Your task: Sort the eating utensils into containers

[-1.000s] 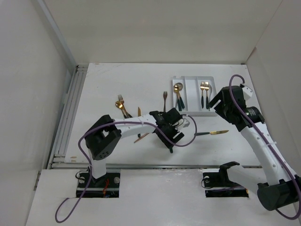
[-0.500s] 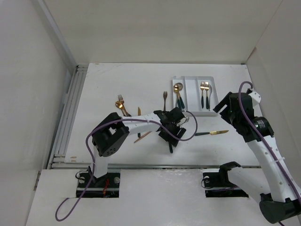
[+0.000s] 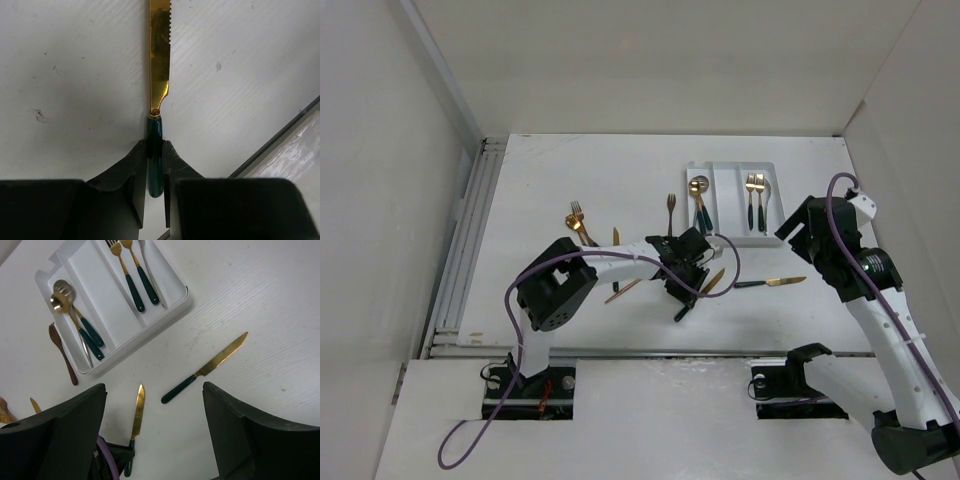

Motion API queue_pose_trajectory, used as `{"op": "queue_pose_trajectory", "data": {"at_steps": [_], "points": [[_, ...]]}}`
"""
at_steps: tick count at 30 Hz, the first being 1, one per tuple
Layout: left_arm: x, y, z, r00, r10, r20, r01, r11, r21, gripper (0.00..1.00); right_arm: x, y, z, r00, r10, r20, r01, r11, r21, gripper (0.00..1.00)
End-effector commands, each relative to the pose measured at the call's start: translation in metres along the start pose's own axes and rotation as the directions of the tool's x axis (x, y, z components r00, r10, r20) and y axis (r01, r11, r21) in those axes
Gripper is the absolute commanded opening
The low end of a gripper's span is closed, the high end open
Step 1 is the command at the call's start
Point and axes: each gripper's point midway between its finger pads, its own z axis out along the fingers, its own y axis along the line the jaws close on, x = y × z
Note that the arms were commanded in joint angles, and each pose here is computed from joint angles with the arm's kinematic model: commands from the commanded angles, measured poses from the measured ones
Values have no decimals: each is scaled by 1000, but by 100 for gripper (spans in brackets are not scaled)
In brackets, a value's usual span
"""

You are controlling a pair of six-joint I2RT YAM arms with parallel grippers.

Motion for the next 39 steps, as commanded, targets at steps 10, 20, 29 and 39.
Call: {"op": "queue_pose_trajectory", "data": {"at_steps": [10,20,29,39], "points": [[-29,-1,-29,993,110,49,-107,992,-71,0,-37,11,-19,996,16,91,-15,1000,-22,83],[-67,-19,-62,972,144,185,-148,989,6,0,-50,24,-18,993,24,113,-20,999,-45,83],[-213,-6,-131,885,-115,452,20,978,210,0,-72,32,-12,985,33,169,-33,999,-6,83],[-304,8,-109,798,-389,460,94,834,543,0,-94,37,-2,965,54,257,-65,997,34,83]]}}
